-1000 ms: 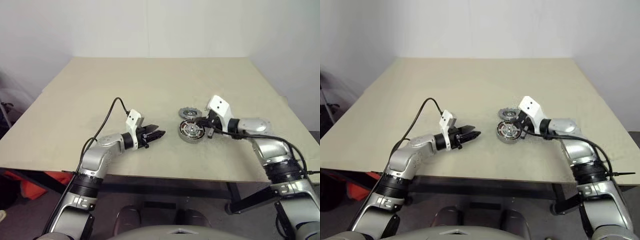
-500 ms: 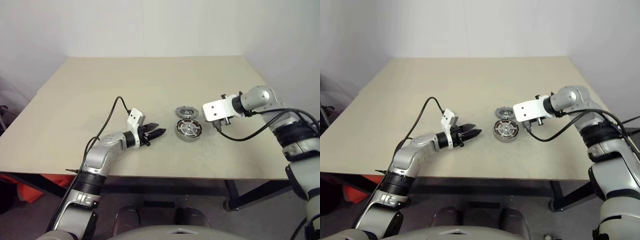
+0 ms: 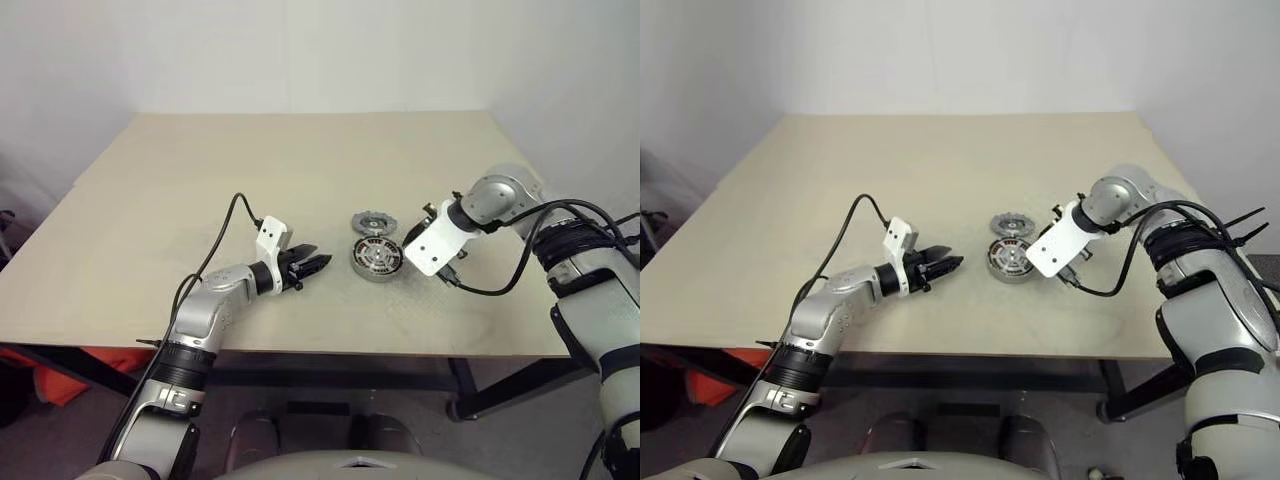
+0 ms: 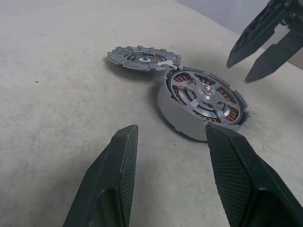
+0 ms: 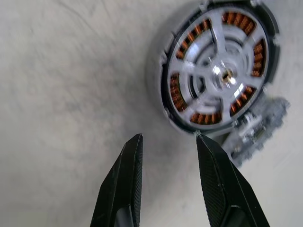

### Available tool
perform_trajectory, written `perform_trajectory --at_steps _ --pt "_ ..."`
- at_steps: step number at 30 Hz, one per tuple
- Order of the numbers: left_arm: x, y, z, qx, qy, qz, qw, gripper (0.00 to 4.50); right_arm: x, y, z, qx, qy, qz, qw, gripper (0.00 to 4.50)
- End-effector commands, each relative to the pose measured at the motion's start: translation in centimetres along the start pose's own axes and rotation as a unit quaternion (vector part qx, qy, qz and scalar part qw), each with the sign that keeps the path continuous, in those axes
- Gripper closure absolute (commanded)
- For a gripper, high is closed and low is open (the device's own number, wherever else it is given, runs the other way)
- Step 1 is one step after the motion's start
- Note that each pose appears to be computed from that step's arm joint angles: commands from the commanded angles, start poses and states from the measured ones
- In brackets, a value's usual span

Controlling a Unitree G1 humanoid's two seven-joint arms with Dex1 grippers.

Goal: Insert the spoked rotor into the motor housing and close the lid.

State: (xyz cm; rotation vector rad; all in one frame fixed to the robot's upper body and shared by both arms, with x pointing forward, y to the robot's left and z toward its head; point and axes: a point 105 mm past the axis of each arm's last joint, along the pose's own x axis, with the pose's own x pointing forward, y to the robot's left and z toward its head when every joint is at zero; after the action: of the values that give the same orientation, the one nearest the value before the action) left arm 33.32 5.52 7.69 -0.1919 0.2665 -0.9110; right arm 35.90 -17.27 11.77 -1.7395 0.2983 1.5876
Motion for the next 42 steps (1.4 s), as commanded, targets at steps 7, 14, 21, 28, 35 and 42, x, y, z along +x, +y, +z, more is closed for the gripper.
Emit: perform_trajectory --at_steps 7,14,21,28,35,42 --pt "-0.2 0.0 1.7 0.024 -0.026 0.004 0.999 2.10 0.7 -0.2 0.9 -0.011 -0.019 0.000 1.000 2.54" --pt "-0.2 0.1 1.6 0.027 -0.023 0.006 0.999 2.10 1.5 -0.4 1.3 -0.003 -0.027 -0.005 1.000 2.54" --pt "-0.1 0.2 1.6 0.027 -0.022 0.009 0.999 2.10 2.0 -0.8 1.4 0.003 -0.030 -0.009 1.000 2.71" --pt "-0.2 0.4 1.7 0.030 -0.023 0.013 0.999 2.10 2.1 -1.2 1.4 0.007 -0.032 -0.019 0.999 4.49" --pt "-0.1 0.4 1.7 0.031 -0.024 0.015 0.999 2.10 1.8 -2.6 1.0 0.026 -0.027 -0.063 0.997 4.49" --pt "-0.1 0.5 1.6 0.031 -0.025 0.019 0.999 2.10 0.6 -4.3 0.8 0.161 -0.076 -0.111 0.978 4.49"
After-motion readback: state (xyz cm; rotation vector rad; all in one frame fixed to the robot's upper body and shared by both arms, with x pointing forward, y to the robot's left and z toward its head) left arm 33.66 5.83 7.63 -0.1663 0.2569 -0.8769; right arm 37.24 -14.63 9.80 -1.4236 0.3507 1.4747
